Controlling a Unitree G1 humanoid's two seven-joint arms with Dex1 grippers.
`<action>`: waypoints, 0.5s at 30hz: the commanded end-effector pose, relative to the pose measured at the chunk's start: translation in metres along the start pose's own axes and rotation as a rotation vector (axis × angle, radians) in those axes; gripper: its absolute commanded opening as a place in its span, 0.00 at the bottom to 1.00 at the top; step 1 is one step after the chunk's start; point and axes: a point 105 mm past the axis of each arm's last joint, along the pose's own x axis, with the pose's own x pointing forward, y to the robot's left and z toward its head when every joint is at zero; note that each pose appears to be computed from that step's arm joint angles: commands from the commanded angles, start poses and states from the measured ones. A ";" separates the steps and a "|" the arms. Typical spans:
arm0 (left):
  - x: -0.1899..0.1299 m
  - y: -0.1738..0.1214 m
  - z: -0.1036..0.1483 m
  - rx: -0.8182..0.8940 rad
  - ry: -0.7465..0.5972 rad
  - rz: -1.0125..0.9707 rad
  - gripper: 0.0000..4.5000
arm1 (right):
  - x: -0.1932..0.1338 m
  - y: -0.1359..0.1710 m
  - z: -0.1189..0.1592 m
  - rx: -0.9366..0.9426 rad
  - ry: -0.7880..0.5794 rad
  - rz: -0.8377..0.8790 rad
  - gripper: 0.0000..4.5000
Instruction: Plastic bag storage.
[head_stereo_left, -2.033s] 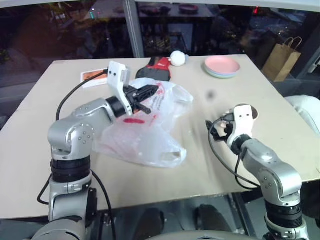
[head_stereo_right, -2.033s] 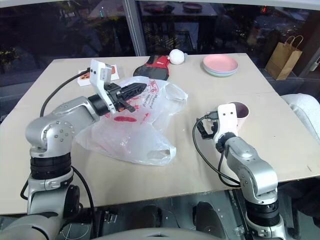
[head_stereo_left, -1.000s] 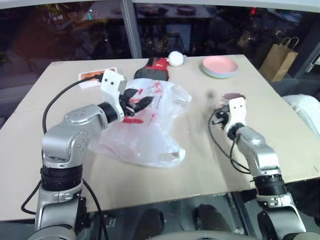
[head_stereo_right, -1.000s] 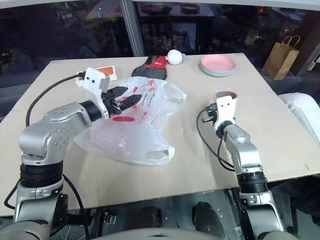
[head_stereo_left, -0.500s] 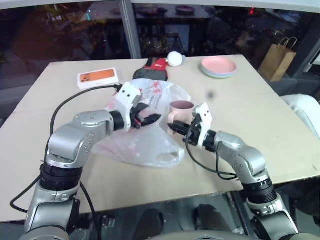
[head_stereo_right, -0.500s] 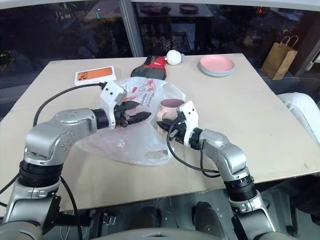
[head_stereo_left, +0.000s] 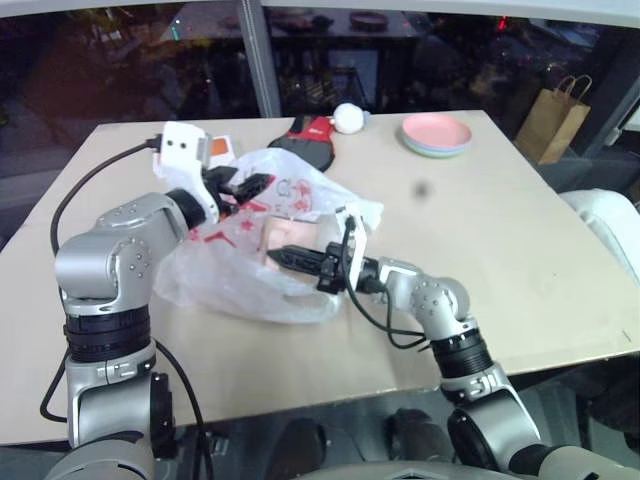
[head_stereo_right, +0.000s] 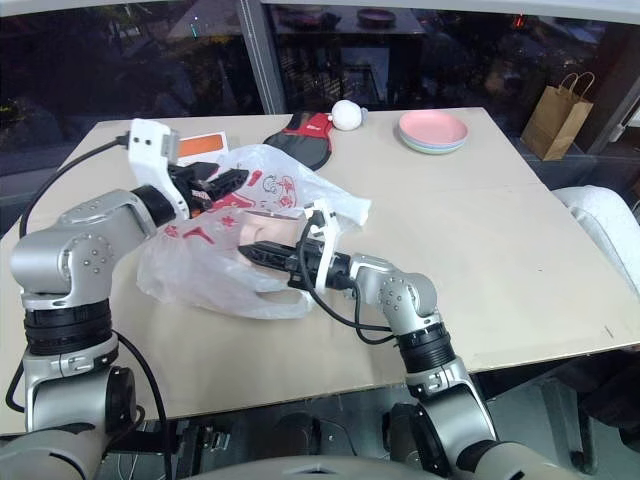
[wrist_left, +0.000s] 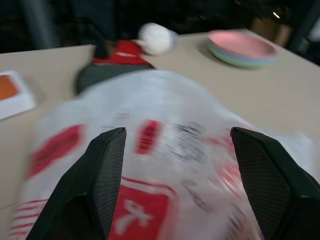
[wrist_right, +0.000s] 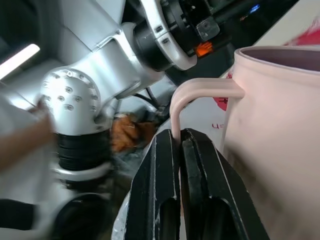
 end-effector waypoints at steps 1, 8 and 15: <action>-0.010 0.004 0.017 0.005 -0.076 0.045 0.76 | 0.008 -0.002 0.009 0.024 -0.039 -0.028 0.02; -0.017 0.005 0.019 -0.014 -0.091 0.068 0.76 | -0.035 -0.024 0.014 0.028 -0.047 -0.192 0.02; -0.016 0.000 0.025 -0.016 -0.105 0.054 0.76 | 0.011 -0.026 0.011 0.063 -0.008 -0.137 0.02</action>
